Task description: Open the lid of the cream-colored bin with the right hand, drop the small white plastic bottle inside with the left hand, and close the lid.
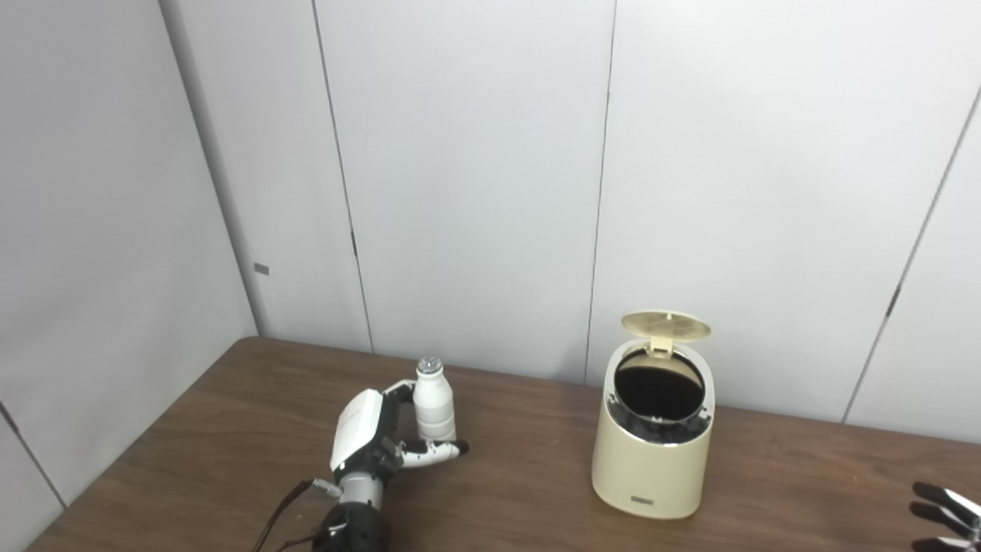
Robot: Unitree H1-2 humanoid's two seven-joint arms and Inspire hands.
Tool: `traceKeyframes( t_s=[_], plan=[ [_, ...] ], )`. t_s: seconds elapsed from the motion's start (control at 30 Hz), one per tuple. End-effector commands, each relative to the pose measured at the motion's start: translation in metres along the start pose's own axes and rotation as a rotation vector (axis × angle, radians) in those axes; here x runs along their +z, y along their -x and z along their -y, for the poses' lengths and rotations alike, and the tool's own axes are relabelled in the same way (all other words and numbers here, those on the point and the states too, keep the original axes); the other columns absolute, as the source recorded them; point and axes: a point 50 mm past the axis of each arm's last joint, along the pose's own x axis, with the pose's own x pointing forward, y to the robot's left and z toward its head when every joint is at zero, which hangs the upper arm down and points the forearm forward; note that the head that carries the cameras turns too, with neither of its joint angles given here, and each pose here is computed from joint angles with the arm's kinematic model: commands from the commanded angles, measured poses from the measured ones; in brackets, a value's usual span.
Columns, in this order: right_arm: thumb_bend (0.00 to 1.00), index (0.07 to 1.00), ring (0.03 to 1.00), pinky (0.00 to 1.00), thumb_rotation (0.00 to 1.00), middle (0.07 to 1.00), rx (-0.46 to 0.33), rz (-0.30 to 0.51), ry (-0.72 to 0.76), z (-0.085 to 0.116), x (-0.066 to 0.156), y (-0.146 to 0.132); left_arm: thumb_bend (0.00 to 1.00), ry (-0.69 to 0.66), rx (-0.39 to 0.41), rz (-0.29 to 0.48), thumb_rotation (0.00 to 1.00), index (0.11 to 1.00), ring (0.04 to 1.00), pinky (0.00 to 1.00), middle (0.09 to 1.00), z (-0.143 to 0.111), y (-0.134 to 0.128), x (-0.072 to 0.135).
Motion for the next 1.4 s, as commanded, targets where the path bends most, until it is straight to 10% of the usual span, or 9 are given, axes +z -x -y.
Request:
traceKeyframes(
  t_s=[0.0, 0.17, 0.73, 1.37],
  plan=[
    [0.82, 0.731, 0.730, 0.55, 0.66, 0.776, 0.003, -0.006, -0.001, -0.004, 0.002, 0.011, 0.83, 0.084, 0.140, 0.107, 0.05, 0.624, 0.702, 1.00, 0.635, -0.009, -0.017, 0.023],
    [0.78, 0.735, 0.750, 0.56, 0.65, 0.784, 0.008, -0.009, 0.011, -0.005, 0.008, 0.011, 0.54, 0.170, 0.270, 0.128, 0.00, 0.519, 0.540, 1.00, 0.479, -0.006, -0.019, 0.020],
    [0.58, 0.755, 0.790, 0.61, 0.42, 0.811, 0.009, -0.008, -0.008, -0.011, 0.025, 0.008, 0.52, 0.136, 0.317, 0.220, 0.00, 0.490, 0.594, 1.00, 0.469, -0.008, -0.014, 0.023],
    [0.46, 0.738, 0.786, 0.60, 0.25, 0.798, -0.011, -0.009, 0.039, -0.024, 0.050, -0.004, 0.52, 0.154, 0.399, 0.786, 0.00, 0.500, 0.750, 1.00, 0.469, -0.027, 0.030, 0.128]
  ],
)
